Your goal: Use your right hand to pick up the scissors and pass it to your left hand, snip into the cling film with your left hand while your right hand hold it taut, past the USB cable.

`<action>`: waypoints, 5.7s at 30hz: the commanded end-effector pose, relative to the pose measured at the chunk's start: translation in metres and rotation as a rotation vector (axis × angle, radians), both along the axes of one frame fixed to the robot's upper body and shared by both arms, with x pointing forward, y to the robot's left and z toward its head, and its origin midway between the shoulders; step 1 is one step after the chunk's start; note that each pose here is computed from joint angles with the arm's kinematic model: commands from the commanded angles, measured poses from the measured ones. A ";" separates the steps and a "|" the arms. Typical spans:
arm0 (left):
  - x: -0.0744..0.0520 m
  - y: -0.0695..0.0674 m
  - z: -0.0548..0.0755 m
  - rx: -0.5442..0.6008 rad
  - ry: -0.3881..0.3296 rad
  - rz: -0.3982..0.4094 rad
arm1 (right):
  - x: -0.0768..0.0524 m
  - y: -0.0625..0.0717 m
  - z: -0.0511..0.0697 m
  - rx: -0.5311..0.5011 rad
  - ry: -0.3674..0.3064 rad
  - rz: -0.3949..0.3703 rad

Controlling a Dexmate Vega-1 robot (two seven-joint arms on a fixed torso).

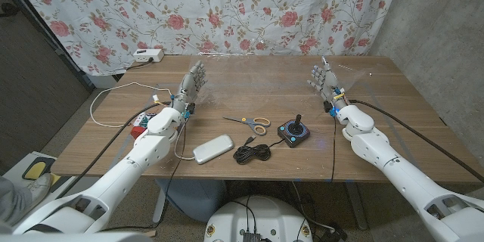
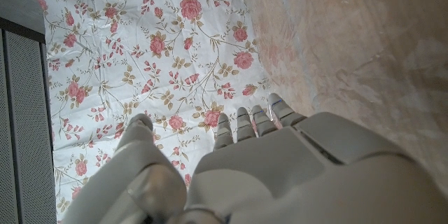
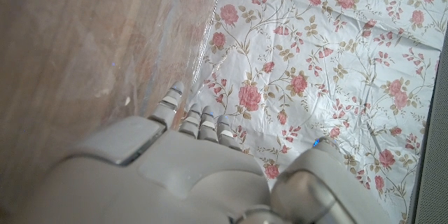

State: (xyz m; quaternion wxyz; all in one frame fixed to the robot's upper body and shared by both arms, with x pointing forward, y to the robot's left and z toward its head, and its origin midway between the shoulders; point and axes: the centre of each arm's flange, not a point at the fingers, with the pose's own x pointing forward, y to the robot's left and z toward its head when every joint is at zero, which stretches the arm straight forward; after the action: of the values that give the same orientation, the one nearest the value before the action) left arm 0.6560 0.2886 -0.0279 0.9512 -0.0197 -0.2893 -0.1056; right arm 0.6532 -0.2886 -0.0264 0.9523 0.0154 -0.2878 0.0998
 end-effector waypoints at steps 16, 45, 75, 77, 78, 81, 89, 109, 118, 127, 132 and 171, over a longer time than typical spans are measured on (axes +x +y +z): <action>-0.001 0.002 -0.002 0.031 -0.003 0.006 | -0.011 0.003 0.017 -0.065 -0.030 -0.044; -0.021 -0.012 -0.003 0.043 -0.063 0.083 | -0.054 0.008 0.039 -0.369 -0.120 -0.227; -0.017 -0.004 -0.012 -0.013 -0.051 0.008 | -0.078 0.029 0.046 -0.540 -0.218 -0.299; -0.017 -0.004 -0.012 -0.012 -0.049 0.006 | -0.081 0.030 0.046 -0.547 -0.224 -0.307; -0.017 -0.004 -0.012 -0.009 -0.048 0.006 | -0.082 0.030 0.046 -0.546 -0.226 -0.306; -0.017 -0.004 -0.013 -0.010 -0.045 0.006 | -0.084 0.033 0.048 -0.565 -0.228 -0.311; -0.018 -0.003 -0.014 -0.009 -0.044 0.008 | -0.092 0.040 0.052 -0.615 -0.244 -0.320; -0.025 0.005 -0.019 -0.028 -0.042 0.016 | -0.118 0.066 0.058 -0.720 -0.292 -0.290; -0.026 0.004 -0.018 -0.023 -0.044 0.012 | -0.130 0.078 0.061 -0.780 -0.324 -0.274; -0.027 0.004 -0.017 -0.022 -0.046 0.012 | -0.137 0.088 0.061 -0.826 -0.331 -0.248; -0.029 0.006 -0.016 -0.027 -0.050 0.011 | -0.143 0.095 0.064 -0.861 -0.333 -0.231; -0.029 0.011 -0.020 -0.047 -0.055 0.017 | -0.164 0.131 0.065 -1.083 -0.361 -0.287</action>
State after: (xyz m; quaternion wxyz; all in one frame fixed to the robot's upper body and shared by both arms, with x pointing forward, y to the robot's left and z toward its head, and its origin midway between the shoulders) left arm 0.6273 0.2993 -0.0467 0.9426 -0.0377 -0.3181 -0.0943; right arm 0.4969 -0.1681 0.0368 0.7828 -0.4990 -0.3595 0.0952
